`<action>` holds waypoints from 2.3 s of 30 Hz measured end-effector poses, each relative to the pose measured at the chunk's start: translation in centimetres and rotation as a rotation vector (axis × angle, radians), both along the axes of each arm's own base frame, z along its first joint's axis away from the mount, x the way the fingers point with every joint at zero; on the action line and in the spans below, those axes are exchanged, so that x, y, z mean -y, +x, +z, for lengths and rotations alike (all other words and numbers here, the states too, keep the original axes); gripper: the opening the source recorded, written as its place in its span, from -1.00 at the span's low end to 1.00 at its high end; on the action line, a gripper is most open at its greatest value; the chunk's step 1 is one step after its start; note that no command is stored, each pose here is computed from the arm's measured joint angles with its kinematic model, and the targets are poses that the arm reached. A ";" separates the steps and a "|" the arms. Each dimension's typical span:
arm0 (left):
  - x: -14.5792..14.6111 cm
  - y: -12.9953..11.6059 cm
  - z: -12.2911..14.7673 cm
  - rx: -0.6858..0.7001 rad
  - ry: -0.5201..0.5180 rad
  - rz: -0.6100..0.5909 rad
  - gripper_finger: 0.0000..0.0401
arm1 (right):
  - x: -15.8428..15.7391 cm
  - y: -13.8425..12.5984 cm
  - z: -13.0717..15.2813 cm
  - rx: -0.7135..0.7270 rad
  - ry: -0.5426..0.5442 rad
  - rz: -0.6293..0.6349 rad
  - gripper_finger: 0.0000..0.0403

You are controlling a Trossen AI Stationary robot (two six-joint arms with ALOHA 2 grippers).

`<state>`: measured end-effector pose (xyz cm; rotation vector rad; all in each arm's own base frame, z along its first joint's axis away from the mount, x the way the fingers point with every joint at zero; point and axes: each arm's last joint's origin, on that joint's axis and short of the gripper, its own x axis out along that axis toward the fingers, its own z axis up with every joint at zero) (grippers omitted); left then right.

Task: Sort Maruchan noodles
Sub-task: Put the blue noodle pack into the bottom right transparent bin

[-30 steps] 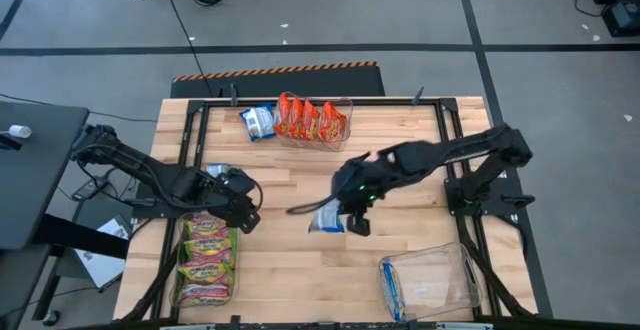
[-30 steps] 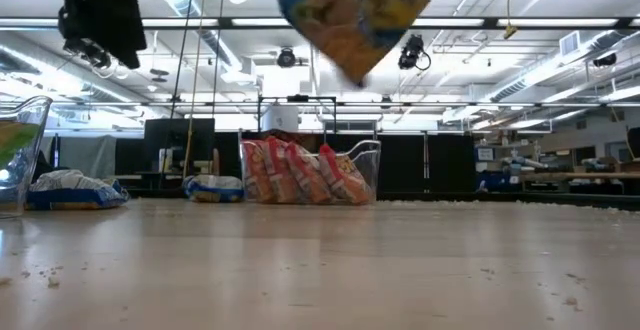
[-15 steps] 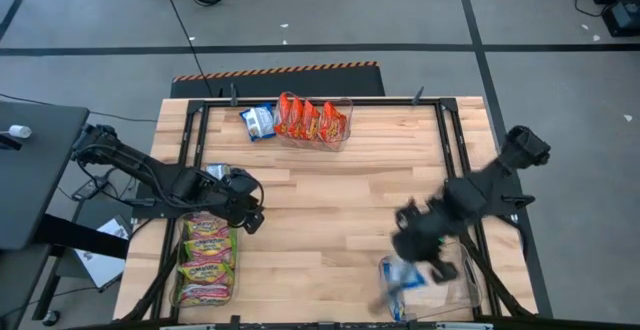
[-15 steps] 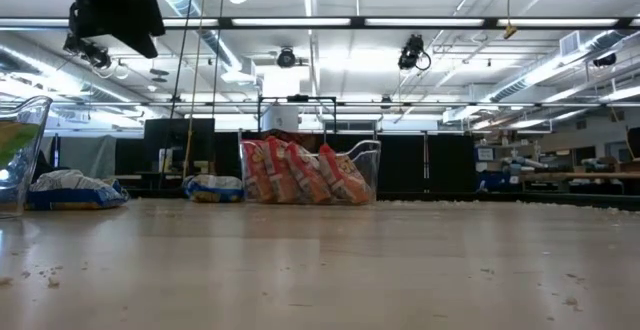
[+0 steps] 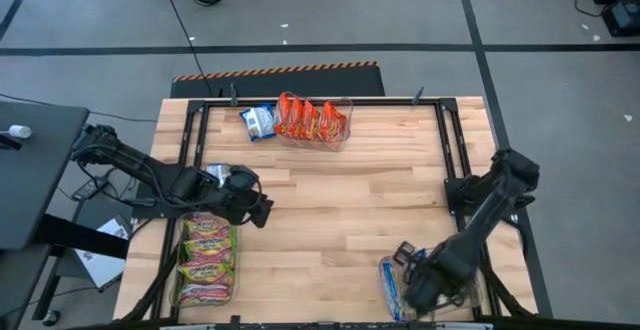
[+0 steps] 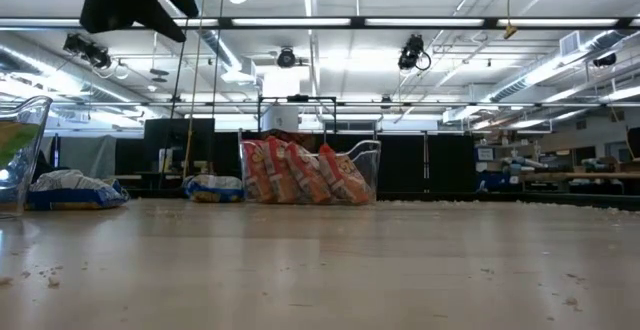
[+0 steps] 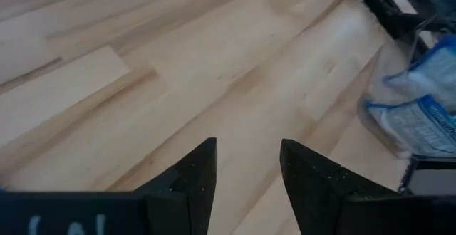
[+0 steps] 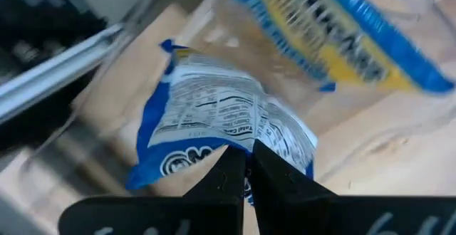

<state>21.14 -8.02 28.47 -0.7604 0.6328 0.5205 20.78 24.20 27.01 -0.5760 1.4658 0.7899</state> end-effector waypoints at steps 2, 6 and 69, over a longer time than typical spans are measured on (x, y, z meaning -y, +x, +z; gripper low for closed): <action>0.1 0.1 0.1 0.018 -0.009 -0.001 -0.20 | -0.4 1.2 -1.5 0.003 -0.012 -0.027 -0.93; 0.2 0.2 0.2 0.027 -0.033 -0.014 -0.20 | -1.1 3.1 -3.2 0.033 0.024 -0.102 -0.93; -20.3 -6.4 -10.1 0.040 -0.249 0.826 0.18 | 7.3 2.1 6.8 0.604 0.253 -1.077 0.45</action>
